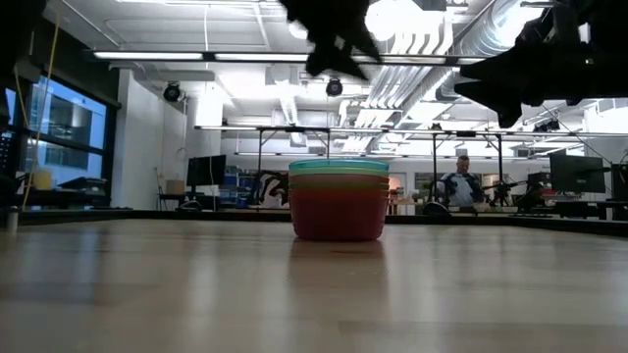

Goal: Nest bowls inside each other
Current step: Return to Home Position

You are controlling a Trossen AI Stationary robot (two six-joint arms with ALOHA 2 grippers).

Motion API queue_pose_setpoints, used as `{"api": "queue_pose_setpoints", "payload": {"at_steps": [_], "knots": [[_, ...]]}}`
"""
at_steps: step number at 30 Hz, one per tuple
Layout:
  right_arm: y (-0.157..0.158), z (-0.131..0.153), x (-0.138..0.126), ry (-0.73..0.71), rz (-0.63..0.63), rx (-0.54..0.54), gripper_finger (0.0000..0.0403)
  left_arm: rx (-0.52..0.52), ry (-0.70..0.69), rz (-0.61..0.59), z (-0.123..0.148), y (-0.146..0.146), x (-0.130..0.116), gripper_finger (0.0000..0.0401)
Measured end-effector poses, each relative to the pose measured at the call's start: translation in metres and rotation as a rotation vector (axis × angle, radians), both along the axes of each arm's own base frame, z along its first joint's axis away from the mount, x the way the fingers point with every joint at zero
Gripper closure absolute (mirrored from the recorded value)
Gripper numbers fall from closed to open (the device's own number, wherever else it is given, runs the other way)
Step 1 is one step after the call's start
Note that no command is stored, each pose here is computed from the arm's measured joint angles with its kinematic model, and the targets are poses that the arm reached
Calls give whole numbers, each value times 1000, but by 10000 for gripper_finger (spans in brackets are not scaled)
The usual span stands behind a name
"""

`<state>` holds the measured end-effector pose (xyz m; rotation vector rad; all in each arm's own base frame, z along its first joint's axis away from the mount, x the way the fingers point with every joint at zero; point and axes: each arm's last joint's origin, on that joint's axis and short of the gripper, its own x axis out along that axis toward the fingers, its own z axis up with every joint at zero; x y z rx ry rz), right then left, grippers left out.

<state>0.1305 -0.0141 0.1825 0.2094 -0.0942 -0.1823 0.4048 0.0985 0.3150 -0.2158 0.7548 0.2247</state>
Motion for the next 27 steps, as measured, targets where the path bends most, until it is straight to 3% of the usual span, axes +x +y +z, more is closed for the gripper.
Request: {"api": "queue_pose_setpoints", "payload": {"at_steps": [4,8,11,15,18,23,27], "knots": [[-2,-5,-3,-18,-62,-31,238,175,-180,13,40,0,-9,180],[-4,-6,-3,-9,-26,-71,238,233,-299,17,72,2,-26,180],[-3,-2,-3,-45,72,-99,238,233,-347,21,88,0,-39,180],[1,13,-7,-198,197,-188,238,234,-409,31,109,-5,-56,180],[2,18,-10,-248,217,-252,238,228,-436,59,119,-7,-66,180],[3,12,-14,-180,234,-228,238,188,-455,98,127,-10,-77,180],[5,21,-24,-272,260,-251,238,182,-446,93,128,-13,-80,180]]}}
